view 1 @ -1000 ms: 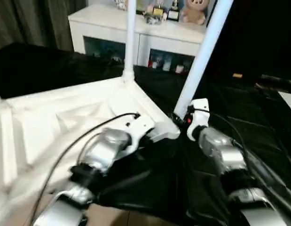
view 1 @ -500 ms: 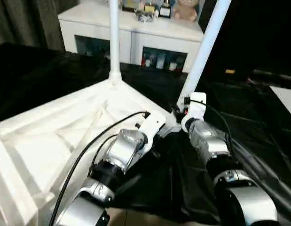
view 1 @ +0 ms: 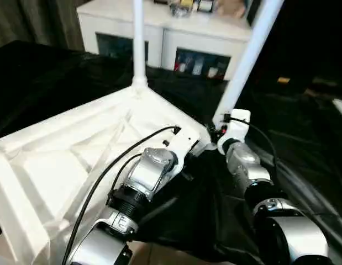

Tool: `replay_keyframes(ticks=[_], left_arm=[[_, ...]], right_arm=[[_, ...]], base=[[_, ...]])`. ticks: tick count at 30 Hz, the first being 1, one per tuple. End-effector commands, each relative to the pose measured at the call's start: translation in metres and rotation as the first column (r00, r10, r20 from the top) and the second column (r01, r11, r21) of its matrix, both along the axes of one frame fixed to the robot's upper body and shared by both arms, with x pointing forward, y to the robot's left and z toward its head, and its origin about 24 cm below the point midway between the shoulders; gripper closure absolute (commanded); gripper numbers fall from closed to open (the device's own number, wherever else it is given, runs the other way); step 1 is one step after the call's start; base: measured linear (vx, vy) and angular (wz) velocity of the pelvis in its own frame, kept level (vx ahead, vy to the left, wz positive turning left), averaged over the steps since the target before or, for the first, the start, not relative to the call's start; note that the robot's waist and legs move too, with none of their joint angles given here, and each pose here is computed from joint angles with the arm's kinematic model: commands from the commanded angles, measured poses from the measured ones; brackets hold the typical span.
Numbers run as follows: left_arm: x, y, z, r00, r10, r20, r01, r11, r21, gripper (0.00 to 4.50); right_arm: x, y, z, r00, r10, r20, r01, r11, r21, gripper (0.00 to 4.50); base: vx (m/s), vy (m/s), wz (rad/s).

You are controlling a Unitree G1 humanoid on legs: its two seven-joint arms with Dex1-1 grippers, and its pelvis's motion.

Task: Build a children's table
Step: Rotate leg to tighten

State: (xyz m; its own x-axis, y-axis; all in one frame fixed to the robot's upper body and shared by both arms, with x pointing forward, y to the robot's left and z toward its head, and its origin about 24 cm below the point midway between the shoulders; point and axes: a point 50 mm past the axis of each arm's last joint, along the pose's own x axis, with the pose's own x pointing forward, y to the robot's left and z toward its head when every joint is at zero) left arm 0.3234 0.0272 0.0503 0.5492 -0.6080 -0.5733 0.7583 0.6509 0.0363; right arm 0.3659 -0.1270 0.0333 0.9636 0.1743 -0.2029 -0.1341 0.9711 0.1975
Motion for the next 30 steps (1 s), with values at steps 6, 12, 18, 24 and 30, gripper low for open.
replay_keyframes(ticks=[6, 12, 18, 24, 30], left_arm=[[-0.004, -0.018, 0.031, 0.959, -0.241, 0.148, 0.251, 0.967, -0.049, 4.5], [-0.005, 0.009, 0.026, 0.935, -0.316, 0.16, 0.315, 0.948, 0.032, 4.5], [-0.013, 0.032, 0.025, 0.889, -0.431, 0.154, 0.426, 0.902, 0.068, 4.5], [-0.017, 0.058, 0.025, 0.848, -0.505, 0.165, 0.492, 0.863, 0.111, 4.5], [-0.022, 0.081, 0.023, 0.838, -0.535, 0.11, 0.527, 0.845, 0.097, 4.5]], right_arm=[[-0.018, 0.017, -0.024, 0.982, 0.178, -0.065, -0.174, 0.983, 0.056, 1.01], [-0.026, 0.006, -0.009, 0.957, 0.285, 0.051, -0.287, 0.958, 0.027, 0.48], [-0.04, -0.011, -0.006, 0.934, 0.352, 0.06, -0.351, 0.936, -0.036, 0.12], [-0.062, -0.023, -0.001, 0.876, 0.479, 0.053, -0.473, 0.876, -0.095, 0.05], [-0.085, -0.03, 0.009, 0.752, 0.658, 0.045, -0.65, 0.751, -0.113, 0.05]], base=[[0.018, -0.009, 0.02], [0.0, 0.0, 0.0], [0.0, 0.0, 0.0], [0.0, 0.0, 0.0], [0.0, 0.0, 0.0]])
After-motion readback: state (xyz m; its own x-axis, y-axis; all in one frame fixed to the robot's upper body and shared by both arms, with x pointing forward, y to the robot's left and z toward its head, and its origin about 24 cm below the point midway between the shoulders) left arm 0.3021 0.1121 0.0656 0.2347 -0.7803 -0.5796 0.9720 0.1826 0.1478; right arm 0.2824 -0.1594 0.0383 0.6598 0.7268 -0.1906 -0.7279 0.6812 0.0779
